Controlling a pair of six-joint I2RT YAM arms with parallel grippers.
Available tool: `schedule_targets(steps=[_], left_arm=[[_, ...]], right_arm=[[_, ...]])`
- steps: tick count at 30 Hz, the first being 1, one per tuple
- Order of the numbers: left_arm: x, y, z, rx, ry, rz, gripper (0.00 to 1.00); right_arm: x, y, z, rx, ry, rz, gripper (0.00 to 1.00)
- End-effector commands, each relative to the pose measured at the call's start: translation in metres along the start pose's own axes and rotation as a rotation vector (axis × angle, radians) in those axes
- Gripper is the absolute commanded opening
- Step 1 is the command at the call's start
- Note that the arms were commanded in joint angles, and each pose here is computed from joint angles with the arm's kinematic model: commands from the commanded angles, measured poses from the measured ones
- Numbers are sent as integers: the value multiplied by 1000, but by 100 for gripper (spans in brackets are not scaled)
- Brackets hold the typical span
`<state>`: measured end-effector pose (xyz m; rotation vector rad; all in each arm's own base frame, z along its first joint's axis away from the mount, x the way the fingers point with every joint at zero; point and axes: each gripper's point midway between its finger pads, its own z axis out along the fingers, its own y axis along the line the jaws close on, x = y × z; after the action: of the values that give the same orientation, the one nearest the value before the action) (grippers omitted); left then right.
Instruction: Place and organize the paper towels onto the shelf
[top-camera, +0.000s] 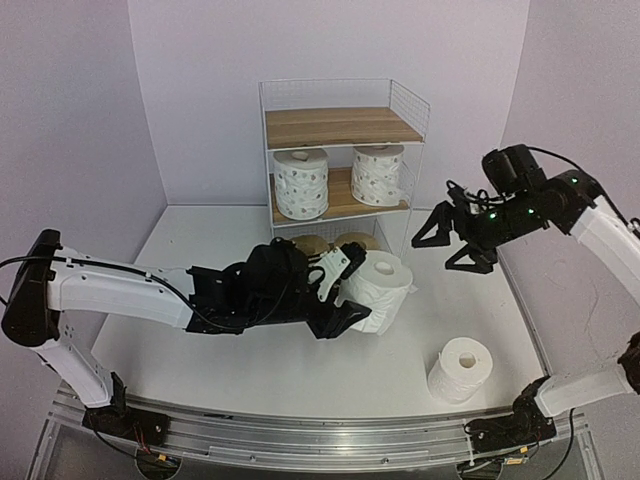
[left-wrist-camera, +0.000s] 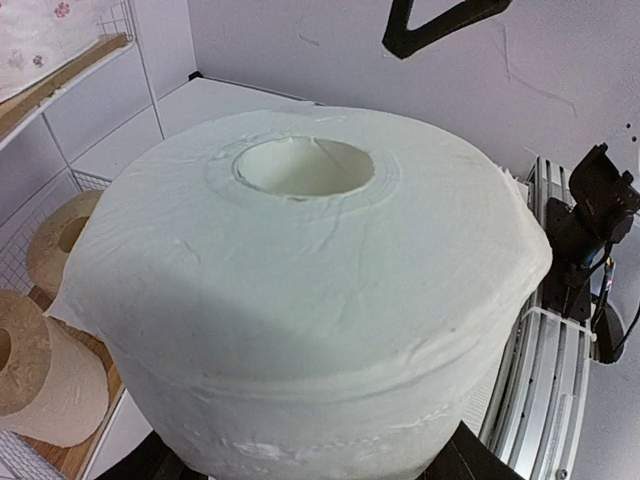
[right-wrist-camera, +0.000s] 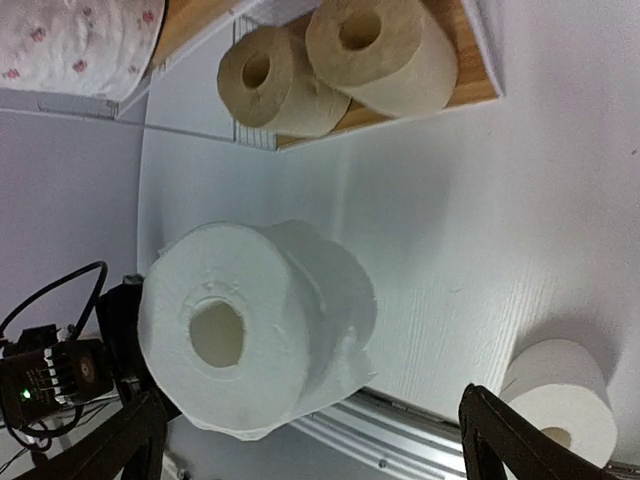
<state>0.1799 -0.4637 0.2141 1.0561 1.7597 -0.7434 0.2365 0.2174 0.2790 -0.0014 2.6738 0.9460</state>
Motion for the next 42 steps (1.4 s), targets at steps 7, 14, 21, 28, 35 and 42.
schedule_targets(steps=[7, 14, 21, 28, 35, 42], left_arm=[[-178, 15, -96, -93, -412, -43, 0], [-283, 21, -117, -187, -516, 15, 0], [-332, 86, -122, -667, -547, -33, 0], [-333, 127, -148, -1060, -595, -48, 0], [-316, 164, -135, -1126, -519, -54, 0], [-300, 197, -117, -964, -459, -133, 0]], right_arm=[[-32, -65, -79, 342, -474, -11, 98], [-29, -68, -56, 344, -391, -14, 98], [-28, -73, -46, 358, -365, 1, 98], [-29, -77, -39, 378, -353, 6, 98], [-29, -84, -30, 400, -340, 21, 98], [-26, -88, -18, 402, -302, 38, 98]])
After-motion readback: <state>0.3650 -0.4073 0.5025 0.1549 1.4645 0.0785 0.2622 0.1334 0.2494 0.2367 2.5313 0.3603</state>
